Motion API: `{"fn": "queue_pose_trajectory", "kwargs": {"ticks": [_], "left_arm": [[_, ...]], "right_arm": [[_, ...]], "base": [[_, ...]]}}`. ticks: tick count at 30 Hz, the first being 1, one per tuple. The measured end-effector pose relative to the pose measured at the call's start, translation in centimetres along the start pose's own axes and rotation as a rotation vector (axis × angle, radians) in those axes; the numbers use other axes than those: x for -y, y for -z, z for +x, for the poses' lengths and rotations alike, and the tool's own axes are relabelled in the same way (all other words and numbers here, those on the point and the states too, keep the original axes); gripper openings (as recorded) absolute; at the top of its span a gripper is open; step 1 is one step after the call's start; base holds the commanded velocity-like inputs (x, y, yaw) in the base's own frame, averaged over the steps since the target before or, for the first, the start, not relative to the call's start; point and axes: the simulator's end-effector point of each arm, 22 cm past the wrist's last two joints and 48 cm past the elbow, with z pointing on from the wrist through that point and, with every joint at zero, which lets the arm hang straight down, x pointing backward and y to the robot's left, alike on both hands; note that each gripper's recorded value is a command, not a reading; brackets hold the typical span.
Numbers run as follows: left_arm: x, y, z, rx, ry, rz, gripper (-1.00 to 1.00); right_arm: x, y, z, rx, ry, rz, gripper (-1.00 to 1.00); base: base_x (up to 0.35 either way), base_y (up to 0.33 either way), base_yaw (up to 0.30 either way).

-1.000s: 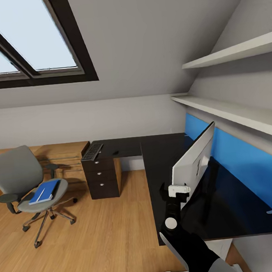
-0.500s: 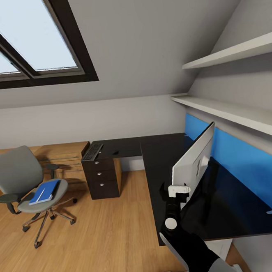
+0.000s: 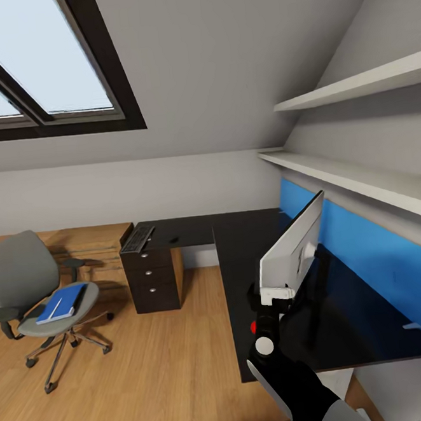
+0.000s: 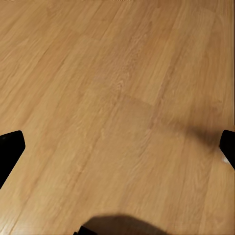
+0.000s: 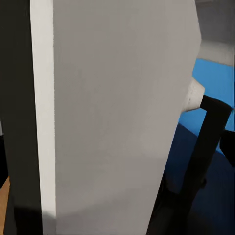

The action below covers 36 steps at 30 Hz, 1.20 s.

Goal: In the bedroom, organize the workspace by keeping the computer under the desk, ensuring the monitor is on the desk, placing the keyboard on the desk next to the monitor, placing the mouse on the desk next to the keyboard, moving the folder from the swivel chair onto the desk next to the mouse, stacking the notebook on top of the folder with the pen on top of the notebook, and positioning the swivel chair next to the desk.

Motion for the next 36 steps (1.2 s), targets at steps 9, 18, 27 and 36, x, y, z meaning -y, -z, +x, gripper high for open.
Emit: {"fn": "queue_pose_trajectory", "kwargs": {"ticks": [9,18,27,36], "left_arm": [[0.2,0.0,-0.3,0.008,0.003,0.004,1.0],[0.3,0.0,-0.4,0.011,0.004,0.005,1.0],[0.3,-0.1,-0.4,0.011,0.004,0.005,1.0],[0.3,0.0,-0.5,0.012,0.005,0.005,1.0]], "right_arm": [[0.1,0.1,-0.5,0.009,-0.002,0.0,1.0],[-0.1,0.1,-0.2,0.004,0.007,-0.01,1.0],[-0.9,0.1,0.8,-0.015,0.022,-0.052,1.0],[-1.1,0.1,0.9,-0.016,0.023,-0.057,1.0]], "base": [[0.0,0.0,-0.108],[0.0,0.0,-0.046],[-0.072,-0.023,-0.003],[-0.188,-0.142,0.0]]}}
